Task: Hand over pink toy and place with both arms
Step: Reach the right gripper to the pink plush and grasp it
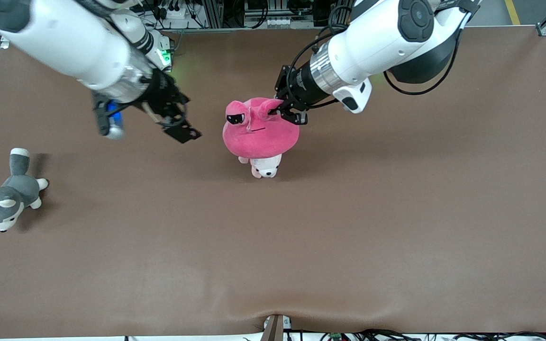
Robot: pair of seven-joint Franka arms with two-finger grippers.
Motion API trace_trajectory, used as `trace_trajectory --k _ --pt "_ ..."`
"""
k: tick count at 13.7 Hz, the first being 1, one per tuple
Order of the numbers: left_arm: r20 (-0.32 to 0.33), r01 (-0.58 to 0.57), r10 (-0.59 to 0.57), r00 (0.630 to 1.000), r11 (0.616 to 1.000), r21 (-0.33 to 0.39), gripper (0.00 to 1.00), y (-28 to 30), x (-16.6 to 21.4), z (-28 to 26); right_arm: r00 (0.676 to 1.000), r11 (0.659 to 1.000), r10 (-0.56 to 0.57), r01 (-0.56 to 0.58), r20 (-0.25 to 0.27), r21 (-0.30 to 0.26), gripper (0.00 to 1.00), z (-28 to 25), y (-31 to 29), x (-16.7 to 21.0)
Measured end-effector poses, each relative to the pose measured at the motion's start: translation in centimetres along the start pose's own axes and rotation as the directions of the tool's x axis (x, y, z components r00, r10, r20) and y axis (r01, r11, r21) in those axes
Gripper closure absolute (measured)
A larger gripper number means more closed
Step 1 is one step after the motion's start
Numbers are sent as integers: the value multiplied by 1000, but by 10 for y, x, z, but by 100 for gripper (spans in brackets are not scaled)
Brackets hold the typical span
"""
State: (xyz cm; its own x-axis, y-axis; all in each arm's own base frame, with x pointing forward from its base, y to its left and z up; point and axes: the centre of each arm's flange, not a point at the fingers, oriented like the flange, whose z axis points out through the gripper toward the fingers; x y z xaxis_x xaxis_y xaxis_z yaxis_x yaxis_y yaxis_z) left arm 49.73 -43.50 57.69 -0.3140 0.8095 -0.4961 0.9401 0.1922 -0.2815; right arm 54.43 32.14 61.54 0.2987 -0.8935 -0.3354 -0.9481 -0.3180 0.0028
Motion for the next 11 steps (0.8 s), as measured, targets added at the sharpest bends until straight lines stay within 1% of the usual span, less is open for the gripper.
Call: trace_trajectory --k 2,4,5,6,7,8,9,10,11 --pt "-1 -5 5 1000 1000 11 89 -3 -3 12 998 998 62 -62 7 13 0 20 -6 -22" --pt "-1 -5 5 1000 1000 17 89 -4 -5 21 995 995 95 -95 8 9 0 38 -10 -38" --pt "-1 -5 5 1000 1000 18 89 -4 -6 22 995 995 97 -97 -1 0 0 46 -10 -44" --pt "0 -5 5 1000 1000 18 89 -4 -6 22 996 996 92 -93 -19 -4 7 52 -9 -47" --pt "1 -6 6 1000 1000 17 89 -4 -6 22 995 996 84 -84 -47 -9 7 56 -7 -50" --pt "2 -8 8 1000 1000 17 89 -5 -7 22 994 997 75 -77 -78 -19 14 61 -5 -52" --pt "2 -9 9 1000 1000 17 89 -5 -7 21 993 997 70 -73 -98 -26 24 64 -4 -54" --pt "3 -10 10 1000 1000 17 89 -6 -8 21 992 997 69 -72 -108 -26 37 64 -3 -54" --pt "3 -10 10 1000 1000 17 89 -6 -8 21 991 997 71 -74 -112 -24 48 64 -4 -52"
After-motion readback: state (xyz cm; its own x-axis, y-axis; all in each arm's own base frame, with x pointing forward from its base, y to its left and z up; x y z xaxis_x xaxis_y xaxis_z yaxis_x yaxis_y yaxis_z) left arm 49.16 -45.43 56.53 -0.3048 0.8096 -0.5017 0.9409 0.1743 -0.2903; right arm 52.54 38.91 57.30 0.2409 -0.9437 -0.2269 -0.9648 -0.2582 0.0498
